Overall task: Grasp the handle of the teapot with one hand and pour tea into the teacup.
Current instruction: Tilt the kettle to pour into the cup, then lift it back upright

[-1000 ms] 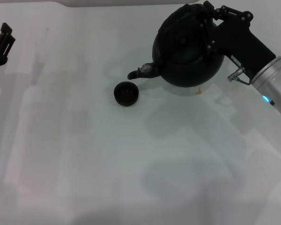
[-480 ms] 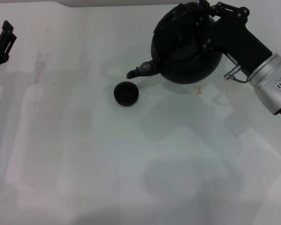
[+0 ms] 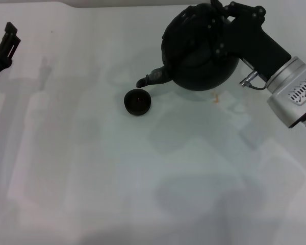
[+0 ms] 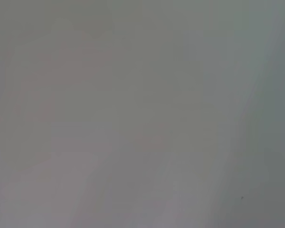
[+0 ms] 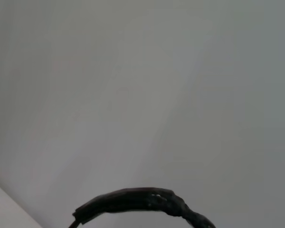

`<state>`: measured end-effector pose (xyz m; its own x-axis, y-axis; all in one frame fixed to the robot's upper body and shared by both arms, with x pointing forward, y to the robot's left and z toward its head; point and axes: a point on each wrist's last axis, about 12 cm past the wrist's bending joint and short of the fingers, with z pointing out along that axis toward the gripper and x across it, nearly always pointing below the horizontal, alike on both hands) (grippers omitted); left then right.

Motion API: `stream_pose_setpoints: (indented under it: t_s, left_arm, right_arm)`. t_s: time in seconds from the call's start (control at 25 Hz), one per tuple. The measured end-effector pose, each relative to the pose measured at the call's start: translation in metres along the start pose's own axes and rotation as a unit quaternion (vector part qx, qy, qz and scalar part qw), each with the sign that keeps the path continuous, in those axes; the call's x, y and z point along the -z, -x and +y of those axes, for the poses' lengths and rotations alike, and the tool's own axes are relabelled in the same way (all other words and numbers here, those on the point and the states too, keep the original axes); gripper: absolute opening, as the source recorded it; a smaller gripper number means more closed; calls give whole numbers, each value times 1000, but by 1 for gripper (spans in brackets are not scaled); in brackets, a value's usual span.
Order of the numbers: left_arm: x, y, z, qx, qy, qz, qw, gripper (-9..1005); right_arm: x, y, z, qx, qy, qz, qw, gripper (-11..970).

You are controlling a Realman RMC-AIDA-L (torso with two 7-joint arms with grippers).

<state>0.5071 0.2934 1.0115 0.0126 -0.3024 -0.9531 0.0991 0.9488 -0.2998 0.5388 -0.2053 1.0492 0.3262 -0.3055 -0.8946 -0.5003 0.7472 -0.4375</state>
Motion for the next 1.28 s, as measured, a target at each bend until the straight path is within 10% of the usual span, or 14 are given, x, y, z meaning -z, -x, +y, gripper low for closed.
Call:
stream_pose_setpoints:
  t_s: [1.28]
  left_arm:
    - [-2, -2, -3, 5, -1, 5, 1000, 887]
  right_arm:
    - [-4, 4, 0, 70, 2, -11, 998, 127]
